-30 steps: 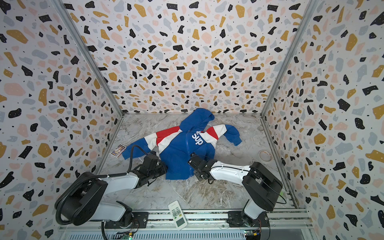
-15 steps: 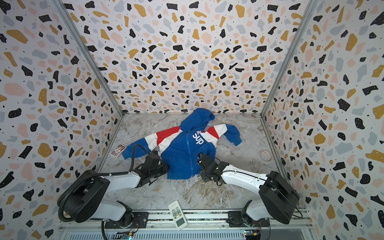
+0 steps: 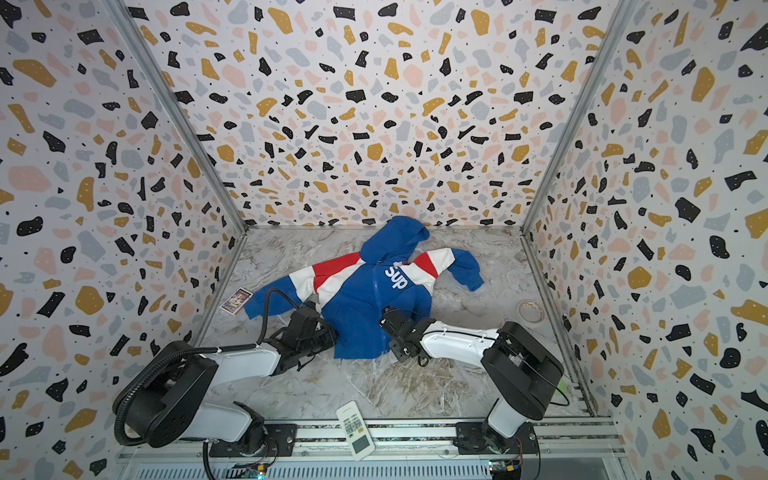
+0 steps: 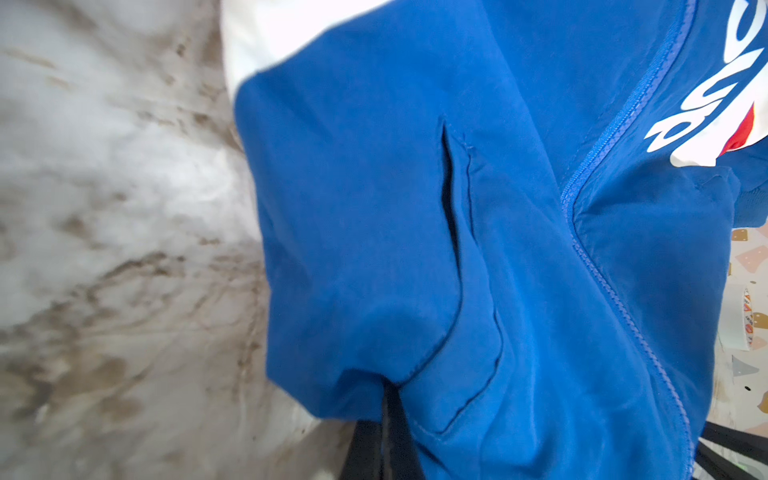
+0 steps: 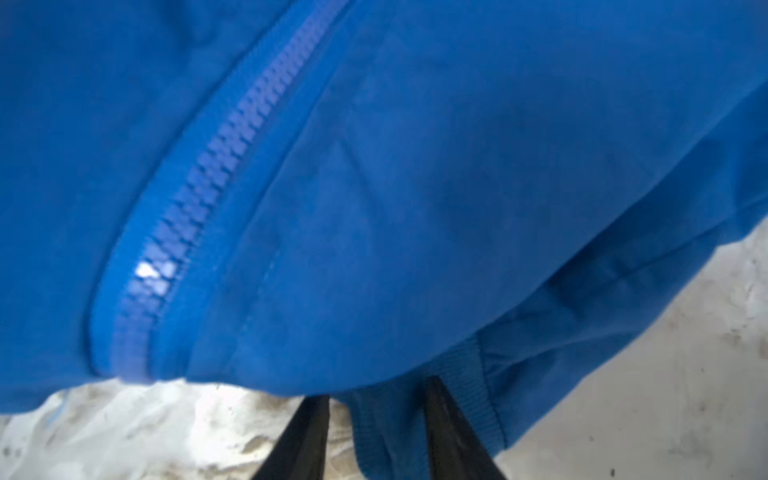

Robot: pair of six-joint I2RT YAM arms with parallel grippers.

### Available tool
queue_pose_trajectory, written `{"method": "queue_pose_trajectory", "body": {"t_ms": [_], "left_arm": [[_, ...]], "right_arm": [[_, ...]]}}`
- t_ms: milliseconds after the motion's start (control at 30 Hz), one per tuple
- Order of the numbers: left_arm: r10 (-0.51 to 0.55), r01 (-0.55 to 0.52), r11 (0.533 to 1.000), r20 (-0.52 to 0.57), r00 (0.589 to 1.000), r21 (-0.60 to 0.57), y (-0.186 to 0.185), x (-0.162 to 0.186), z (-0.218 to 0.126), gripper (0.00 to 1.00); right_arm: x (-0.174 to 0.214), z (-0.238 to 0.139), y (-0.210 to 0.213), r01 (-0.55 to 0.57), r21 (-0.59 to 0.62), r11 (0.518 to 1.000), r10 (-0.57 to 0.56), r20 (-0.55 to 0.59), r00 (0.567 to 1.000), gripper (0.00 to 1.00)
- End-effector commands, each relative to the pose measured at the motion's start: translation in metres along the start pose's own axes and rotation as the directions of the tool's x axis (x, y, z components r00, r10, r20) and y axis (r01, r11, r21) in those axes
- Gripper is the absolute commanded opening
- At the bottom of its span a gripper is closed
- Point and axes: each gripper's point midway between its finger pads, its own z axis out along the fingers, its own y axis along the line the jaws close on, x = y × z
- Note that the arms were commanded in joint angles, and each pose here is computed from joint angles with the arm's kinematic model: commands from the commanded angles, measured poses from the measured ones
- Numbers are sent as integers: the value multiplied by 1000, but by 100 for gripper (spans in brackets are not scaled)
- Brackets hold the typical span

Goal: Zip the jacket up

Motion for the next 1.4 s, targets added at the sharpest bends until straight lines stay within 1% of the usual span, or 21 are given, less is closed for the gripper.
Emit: {"method": "queue_pose_trajectory", "body": {"t_ms": [0, 233, 300, 400, 467, 600, 633, 767, 833, 933, 967, 1033, 1100, 1133, 1167, 1200, 1233, 1267, 1300, 1367], "left_arm": [[30, -31, 999, -13, 999, -20, 6, 6, -1, 0], [37, -37, 999, -25, 999, -29, 9, 10, 0, 0], [40, -41, 999, -27, 999, -31, 11, 11, 0, 0], [38, -39, 999, -29, 999, -35, 13, 13, 0, 0], [38, -39, 999, -28, 999, -37, 14, 13, -1, 0], [40, -41, 998, -26, 999, -43, 15, 13, -2, 0], [39, -40, 998, -25, 999, -43, 15, 13, -2, 0], [34, -35, 998, -20, 999, -44, 16, 13, -3, 0], [27, -28, 999, -22, 999, -37, 16, 15, -3, 0], [13, -13, 1000, -25, 1000, -17, 14, 17, -3, 0], [6, -7, 1000, -26, 1000, -12, 14, 18, -4, 0], [-1, 1, 1000, -31, 1000, 1, 14, 20, -4, 0], [-7, 8, 1000, -38, 999, 10, 13, 22, -5, 0], [-10, 10, 1000, -38, 999, 16, 12, 23, -6, 0], [-11, 12, 1000, -40, 999, 21, 12, 24, -7, 0], [-13, 14, 1000, -42, 999, 21, 12, 24, -8, 0], [-13, 14, 1000, -42, 999, 22, 13, 25, -10, 0], [-14, 15, 1000, -44, 999, 23, 13, 26, -11, 0], [-14, 16, 1000, -48, 999, 27, 14, 28, -13, 0], [-14, 16, 999, -60, 998, 32, 15, 33, -17, 0]], "right_arm": [[-12, -10, -10, -20, 3, 1000, 19, 38, 999, 40], [-3, -8, -23, -39, 9, 999, 39, 33, 999, 40], [-1, -9, -24, -42, 5, 999, 42, 35, 999, 37], [1, -10, -28, -52, 6, 999, 52, 38, 998, 29], [4, -9, -32, -56, 13, 998, 55, 29, 998, 19], [15, -13, -42, -85, 33, 996, 85, 17, 996, 2], [16, -14, -45, -102, 39, 994, 101, 20, 995, 0], [32, -23, -64, -223, 83, 971, 221, 36, 975, 0], [42, -28, -77, -313, 111, 943, 308, 66, 949, 0], [55, -39, -95, -451, 106, 886, 439, 121, 890, 0], [51, -48, -101, -484, 96, 870, 464, 174, 869, 0], [46, -63, -111, -548, 51, 835, 521, 250, 816, 0], [50, -73, -121, -632, -22, 775, 609, 293, 737, 2], [53, -77, -124, -663, -55, 747, 645, 306, 701, 6], [55, -81, -125, -688, -99, 719, 679, 314, 664, 14], [58, -84, -123, -706, -141, 694, 707, 317, 632, 26], [60, -87, -121, -716, -171, 676, 726, 318, 610, 35], [63, -91, -119, -727, -197, 658, 744, 316, 588, 40], [64, -97, -117, -732, -219, 645, 757, 317, 572, 40], [59, -111, -115, -722, -270, 638, 765, 333, 552, 38]]}}
